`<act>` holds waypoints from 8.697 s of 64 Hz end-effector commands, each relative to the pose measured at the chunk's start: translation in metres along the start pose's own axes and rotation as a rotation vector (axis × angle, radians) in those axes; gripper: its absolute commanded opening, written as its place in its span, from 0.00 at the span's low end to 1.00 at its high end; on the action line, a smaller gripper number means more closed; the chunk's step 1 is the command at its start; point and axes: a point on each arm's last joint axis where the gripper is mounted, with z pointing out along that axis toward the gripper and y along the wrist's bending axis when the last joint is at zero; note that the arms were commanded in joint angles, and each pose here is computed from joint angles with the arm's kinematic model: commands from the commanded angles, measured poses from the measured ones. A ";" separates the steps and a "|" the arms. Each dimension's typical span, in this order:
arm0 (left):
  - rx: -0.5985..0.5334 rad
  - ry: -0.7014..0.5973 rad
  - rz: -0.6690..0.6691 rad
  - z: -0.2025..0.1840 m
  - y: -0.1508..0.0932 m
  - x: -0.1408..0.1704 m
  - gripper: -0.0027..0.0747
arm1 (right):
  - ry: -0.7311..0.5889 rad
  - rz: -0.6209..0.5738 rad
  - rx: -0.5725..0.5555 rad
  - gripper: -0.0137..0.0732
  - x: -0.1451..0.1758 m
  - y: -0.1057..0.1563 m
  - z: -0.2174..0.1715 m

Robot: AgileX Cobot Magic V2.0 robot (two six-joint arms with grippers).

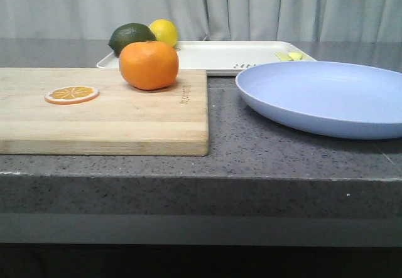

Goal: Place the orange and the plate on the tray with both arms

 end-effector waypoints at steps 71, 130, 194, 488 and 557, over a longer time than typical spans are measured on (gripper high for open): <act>0.314 0.199 0.304 0.200 -0.148 -0.093 0.85 | -0.077 -0.015 -0.005 0.87 -0.012 0.000 -0.003; 0.313 0.337 0.293 0.232 -0.157 -0.073 0.71 | -0.074 -0.015 -0.004 0.87 -0.012 0.000 -0.003; 0.592 0.214 0.406 0.210 -0.301 -0.088 0.59 | -0.070 -0.015 -0.004 0.87 -0.012 0.000 -0.003; 0.285 0.025 0.182 -0.011 -0.044 -0.019 0.83 | 0.574 0.608 -0.428 0.71 -0.059 -0.042 0.187; 0.285 0.025 0.182 -0.011 -0.044 -0.019 0.83 | 0.525 0.626 -0.398 0.08 -0.061 -0.045 0.191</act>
